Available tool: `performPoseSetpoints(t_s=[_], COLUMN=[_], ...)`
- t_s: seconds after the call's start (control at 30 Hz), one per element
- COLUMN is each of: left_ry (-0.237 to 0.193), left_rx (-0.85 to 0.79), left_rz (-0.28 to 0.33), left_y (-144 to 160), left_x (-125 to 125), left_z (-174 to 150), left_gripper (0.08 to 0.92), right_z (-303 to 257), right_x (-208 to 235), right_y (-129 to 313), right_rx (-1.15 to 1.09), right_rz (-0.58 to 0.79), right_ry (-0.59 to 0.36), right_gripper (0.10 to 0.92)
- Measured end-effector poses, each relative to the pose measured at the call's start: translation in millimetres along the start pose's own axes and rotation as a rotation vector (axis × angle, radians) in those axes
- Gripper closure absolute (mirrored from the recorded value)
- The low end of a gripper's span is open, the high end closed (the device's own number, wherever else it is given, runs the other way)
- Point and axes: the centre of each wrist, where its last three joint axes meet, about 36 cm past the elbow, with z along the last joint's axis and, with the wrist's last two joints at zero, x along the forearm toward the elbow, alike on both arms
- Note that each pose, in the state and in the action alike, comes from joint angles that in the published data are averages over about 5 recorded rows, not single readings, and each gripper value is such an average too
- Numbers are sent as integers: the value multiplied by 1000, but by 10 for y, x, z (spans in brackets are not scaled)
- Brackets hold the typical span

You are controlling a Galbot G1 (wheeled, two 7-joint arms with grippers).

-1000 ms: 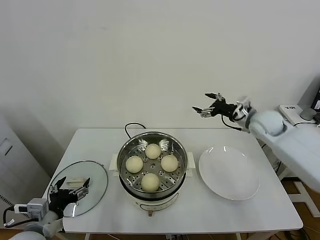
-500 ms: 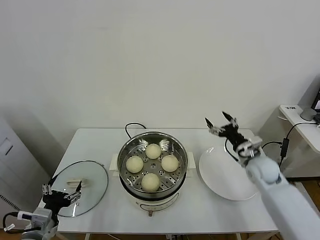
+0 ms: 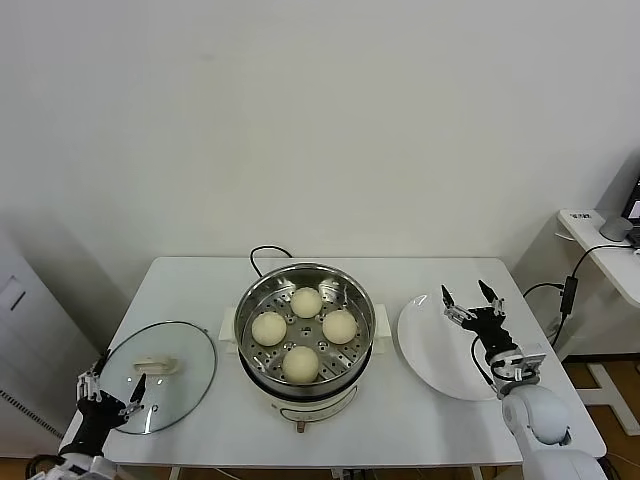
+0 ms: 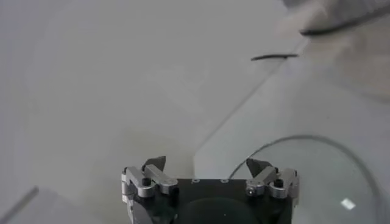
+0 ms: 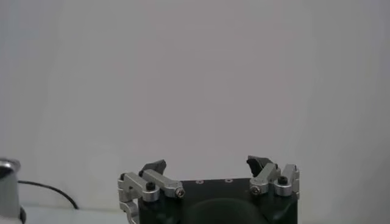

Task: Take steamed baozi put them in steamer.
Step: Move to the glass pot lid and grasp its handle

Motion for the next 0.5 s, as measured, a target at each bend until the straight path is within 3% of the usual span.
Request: performPoseSetpoints(t_s=[0.5], left_ry=[-108], left_rx=[-411], left_rz=[-10], left_y=[-295], left_x=[-240], left_z=[555], left_gripper=[177], right_z=[271], right_x=[237], right_y=[-43], right_rx=[5], right_rz=[50], right_ry=[35], right_gripper=[200])
